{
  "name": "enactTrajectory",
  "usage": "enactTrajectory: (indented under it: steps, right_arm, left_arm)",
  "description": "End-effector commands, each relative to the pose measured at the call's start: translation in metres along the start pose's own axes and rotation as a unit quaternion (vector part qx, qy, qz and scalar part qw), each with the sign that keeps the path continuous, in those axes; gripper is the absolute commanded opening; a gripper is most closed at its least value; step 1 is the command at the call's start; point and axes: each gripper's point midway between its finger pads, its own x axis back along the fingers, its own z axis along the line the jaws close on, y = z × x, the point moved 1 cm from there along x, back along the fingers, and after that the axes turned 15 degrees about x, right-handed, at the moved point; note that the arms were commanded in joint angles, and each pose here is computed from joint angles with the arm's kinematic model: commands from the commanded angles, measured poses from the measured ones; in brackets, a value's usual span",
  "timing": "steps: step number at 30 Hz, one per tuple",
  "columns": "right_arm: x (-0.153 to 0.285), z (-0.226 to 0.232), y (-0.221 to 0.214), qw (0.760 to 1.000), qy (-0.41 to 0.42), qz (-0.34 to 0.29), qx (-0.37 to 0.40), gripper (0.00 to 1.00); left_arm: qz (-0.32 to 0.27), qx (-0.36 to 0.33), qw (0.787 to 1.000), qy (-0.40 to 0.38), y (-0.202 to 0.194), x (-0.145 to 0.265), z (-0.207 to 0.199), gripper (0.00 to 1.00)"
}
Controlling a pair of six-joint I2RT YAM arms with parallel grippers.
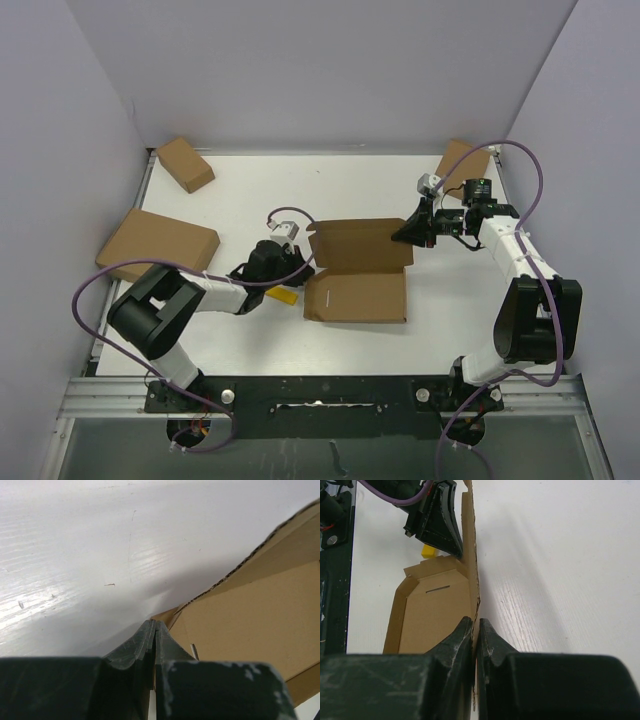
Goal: Fold the paper box
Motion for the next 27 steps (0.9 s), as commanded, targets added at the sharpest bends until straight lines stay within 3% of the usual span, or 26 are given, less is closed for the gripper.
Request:
enactTrajectory:
  steps: [1, 27]
  right_arm:
    - [0.005, 0.001, 0.023, 0.999, -0.004, -0.025, 0.037, 0.0]
    - [0.004, 0.001, 0.019, 0.999, -0.014, -0.024, 0.027, 0.0]
  left_arm:
    - [-0.013, -0.01, 0.999, -0.049, 0.005, -0.005, -0.019, 0.0]
    - [0.002, -0.01, 0.995, -0.098, -0.02, -0.016, -0.047, 0.0]
